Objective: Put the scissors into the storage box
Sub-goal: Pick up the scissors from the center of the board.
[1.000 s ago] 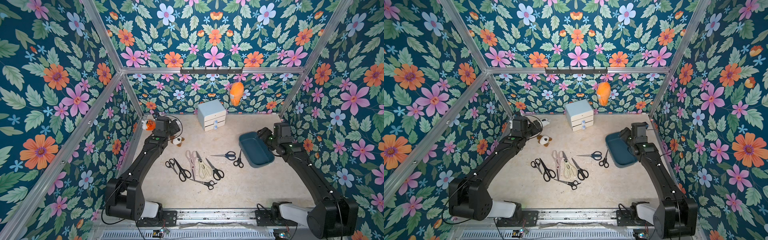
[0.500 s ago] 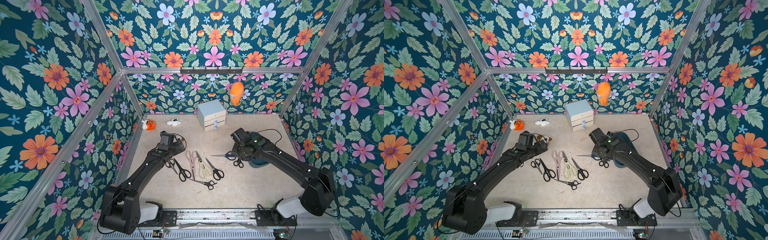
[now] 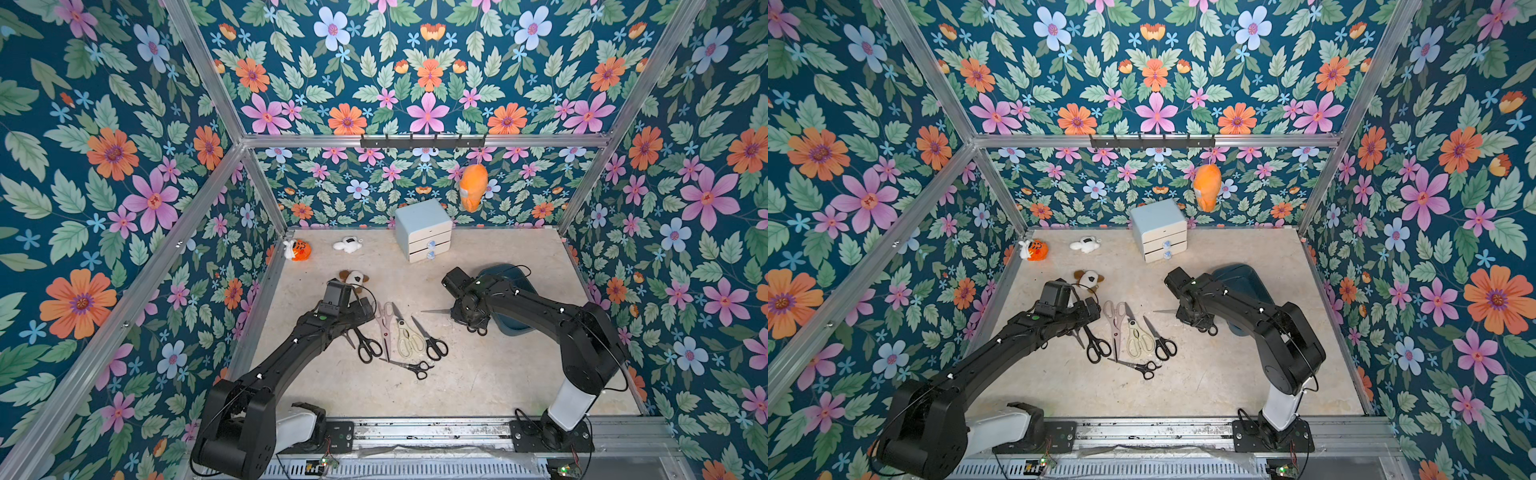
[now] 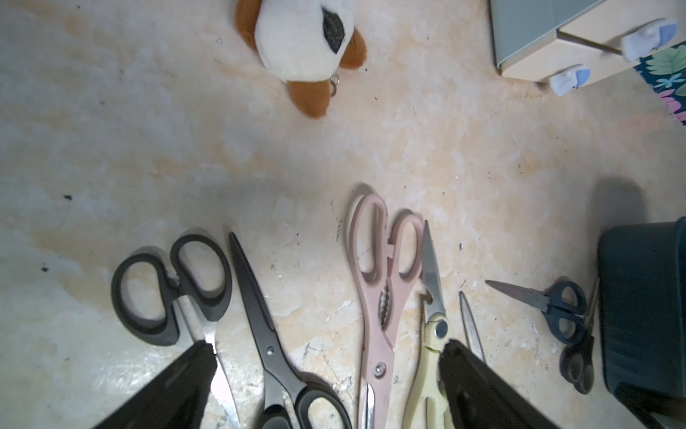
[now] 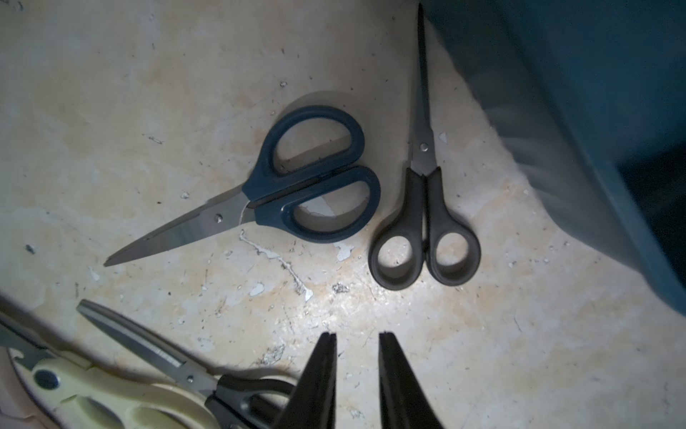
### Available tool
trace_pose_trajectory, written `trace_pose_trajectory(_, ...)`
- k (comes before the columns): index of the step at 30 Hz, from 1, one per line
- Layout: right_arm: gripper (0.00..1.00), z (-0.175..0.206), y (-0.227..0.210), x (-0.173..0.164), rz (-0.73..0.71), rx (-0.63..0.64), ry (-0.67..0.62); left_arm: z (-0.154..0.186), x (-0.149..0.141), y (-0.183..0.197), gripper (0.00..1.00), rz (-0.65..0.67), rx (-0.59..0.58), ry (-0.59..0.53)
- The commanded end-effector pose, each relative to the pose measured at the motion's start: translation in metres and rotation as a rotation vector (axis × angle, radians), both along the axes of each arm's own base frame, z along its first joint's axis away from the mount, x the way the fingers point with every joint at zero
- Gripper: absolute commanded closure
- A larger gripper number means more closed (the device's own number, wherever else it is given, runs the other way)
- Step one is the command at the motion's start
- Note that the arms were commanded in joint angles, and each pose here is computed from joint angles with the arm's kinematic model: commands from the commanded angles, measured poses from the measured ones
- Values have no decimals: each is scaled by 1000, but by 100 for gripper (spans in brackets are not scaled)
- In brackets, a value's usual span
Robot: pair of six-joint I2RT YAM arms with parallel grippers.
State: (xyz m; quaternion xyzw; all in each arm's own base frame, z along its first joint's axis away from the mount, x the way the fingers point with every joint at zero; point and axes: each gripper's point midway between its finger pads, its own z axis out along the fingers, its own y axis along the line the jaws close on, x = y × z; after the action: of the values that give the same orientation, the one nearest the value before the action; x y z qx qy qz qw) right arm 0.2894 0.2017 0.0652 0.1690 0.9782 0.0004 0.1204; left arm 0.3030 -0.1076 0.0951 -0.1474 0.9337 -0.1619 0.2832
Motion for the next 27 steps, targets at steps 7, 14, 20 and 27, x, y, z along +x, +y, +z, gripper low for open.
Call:
trace_pose_trajectory(7,76,-27,-1,9,18,21,68,1,0,3,1,37,1,-20)
trace_pose_trajectory(14,75,-36,-18,4,36,33,99,0,4,0,1,27,3,-13)
trace_pose_trajectory(20,76,-36,-17,8,48,34,78,3,8,-3,1,23,4,-13)
trace_pose_trajectory(27,77,-42,-14,13,61,30,83,6,5,-1,1,29,6,-15)
